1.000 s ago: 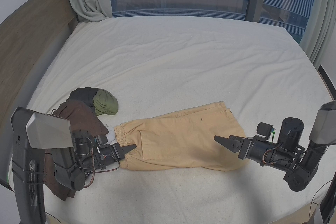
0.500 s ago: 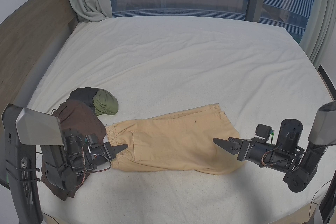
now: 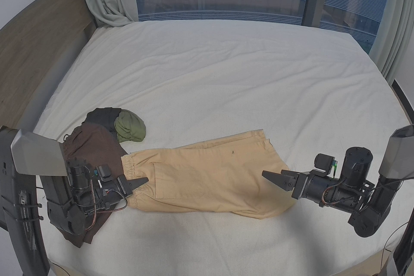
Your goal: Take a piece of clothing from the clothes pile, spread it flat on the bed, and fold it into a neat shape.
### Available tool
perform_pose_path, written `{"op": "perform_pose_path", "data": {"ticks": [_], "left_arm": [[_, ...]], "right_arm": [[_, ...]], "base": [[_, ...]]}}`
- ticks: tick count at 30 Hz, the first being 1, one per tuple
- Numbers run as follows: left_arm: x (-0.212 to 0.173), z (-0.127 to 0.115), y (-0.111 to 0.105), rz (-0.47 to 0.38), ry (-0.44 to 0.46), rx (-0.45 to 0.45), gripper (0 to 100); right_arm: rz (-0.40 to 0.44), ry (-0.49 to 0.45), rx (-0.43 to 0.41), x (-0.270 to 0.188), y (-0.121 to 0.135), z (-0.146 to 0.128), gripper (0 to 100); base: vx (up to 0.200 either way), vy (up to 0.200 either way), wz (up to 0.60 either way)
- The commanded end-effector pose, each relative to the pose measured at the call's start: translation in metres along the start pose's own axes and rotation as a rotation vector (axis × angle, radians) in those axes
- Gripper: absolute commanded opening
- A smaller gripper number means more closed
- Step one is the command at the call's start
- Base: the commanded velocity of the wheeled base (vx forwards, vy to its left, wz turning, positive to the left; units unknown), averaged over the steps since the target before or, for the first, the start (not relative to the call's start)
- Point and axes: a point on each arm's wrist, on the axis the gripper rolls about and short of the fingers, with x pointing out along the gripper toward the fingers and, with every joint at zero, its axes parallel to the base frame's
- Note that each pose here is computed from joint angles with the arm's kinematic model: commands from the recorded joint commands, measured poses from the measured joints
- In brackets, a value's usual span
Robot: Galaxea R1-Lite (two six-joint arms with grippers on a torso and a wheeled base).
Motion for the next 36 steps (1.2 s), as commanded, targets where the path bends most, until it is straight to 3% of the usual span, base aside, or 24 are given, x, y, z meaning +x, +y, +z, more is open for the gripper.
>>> {"op": "perform_pose_path", "data": {"ticks": [1, 21, 31, 36], "left_arm": [[-0.004, 0.001, 0.001, 0.005, -0.004, -0.005, 0], [-0.035, 0.009, 0.020, 0.016, -0.006, 0.001, 0], [-0.032, 0.012, 0.013, -0.007, -0.013, 0.026, 0], [-0.014, 0.014, -0.001, -0.063, -0.004, 0.075, 0]], "right_arm": [[0.000, 0.002, 0.001, 0.000, 0.000, 0.000, 100], [0.000, 0.009, 0.002, 0.001, 0.000, -0.002, 100], [-0.002, 0.009, 0.003, 0.001, -0.001, -0.002, 100], [-0.002, 0.000, 0.001, 0.001, -0.001, 0.000, 100]], "base": [[0.000, 0.000, 0.00], [0.000, 0.000, 0.00], [0.000, 0.000, 0.00], [0.000, 0.000, 0.00]]}}
